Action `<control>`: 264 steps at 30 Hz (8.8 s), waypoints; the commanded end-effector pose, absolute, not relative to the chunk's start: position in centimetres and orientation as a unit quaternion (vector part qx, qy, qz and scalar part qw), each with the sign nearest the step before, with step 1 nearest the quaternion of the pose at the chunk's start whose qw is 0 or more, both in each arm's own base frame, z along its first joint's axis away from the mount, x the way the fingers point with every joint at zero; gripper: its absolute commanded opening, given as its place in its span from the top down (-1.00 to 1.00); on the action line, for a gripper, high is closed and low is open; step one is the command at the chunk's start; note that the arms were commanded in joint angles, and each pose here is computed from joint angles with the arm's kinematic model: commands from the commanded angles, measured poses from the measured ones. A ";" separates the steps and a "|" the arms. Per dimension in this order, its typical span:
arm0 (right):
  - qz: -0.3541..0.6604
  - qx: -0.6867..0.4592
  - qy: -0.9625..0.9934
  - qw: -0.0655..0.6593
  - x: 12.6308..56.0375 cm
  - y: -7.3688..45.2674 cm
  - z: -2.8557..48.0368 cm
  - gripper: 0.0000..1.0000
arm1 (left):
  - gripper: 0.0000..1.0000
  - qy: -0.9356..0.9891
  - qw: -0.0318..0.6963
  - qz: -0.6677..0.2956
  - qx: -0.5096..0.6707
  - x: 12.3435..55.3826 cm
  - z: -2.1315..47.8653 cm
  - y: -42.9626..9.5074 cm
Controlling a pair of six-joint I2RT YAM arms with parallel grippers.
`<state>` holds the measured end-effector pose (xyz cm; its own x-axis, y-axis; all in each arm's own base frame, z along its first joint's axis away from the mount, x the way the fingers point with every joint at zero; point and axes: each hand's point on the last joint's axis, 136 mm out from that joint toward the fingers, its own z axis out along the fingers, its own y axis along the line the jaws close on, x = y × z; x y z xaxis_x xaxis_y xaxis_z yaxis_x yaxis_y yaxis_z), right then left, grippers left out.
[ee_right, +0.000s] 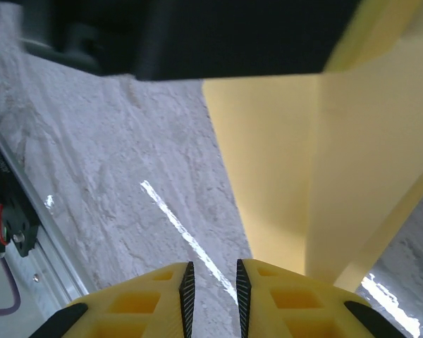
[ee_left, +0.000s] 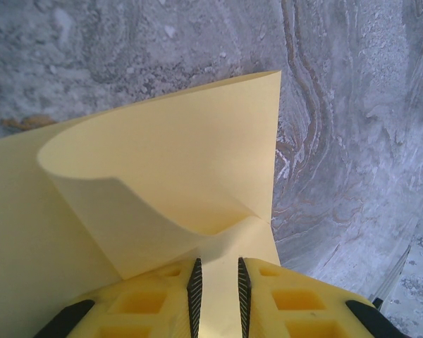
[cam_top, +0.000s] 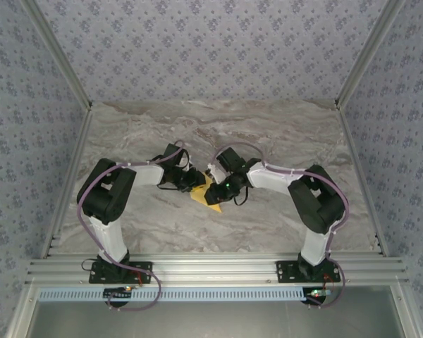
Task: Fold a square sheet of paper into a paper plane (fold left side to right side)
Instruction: Fourth fold the wing at the center of the table.
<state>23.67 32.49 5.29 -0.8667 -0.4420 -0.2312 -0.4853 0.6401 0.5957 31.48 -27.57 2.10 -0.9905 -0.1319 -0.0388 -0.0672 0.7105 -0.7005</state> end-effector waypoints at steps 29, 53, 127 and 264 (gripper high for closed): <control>0.314 -0.246 0.916 -0.030 21.5 31.0 1.7 0.51 | 0.53 0.949 0.000 -0.304 -0.080 29.0 -2.3 -24.9; 0.283 -0.237 0.927 -0.070 18.5 28.4 -0.4 0.59 | 0.54 0.951 -0.001 -0.299 -0.083 29.0 -2.5 -24.5; 0.253 -0.194 0.947 -0.022 22.0 28.2 0.5 1.00 | 0.54 0.947 0.009 -0.310 -0.085 29.6 -1.5 -24.4; 0.057 -0.230 0.966 -0.100 18.9 22.7 -4.0 1.00 | 0.65 0.912 0.154 -0.377 0.054 34.8 8.0 -22.8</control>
<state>22.15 28.98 1.25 -0.8840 -0.4622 -0.0697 -0.4538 0.8129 0.3649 36.63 -21.24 5.80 -0.9529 -0.0537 -0.2984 0.1559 0.7573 -0.6342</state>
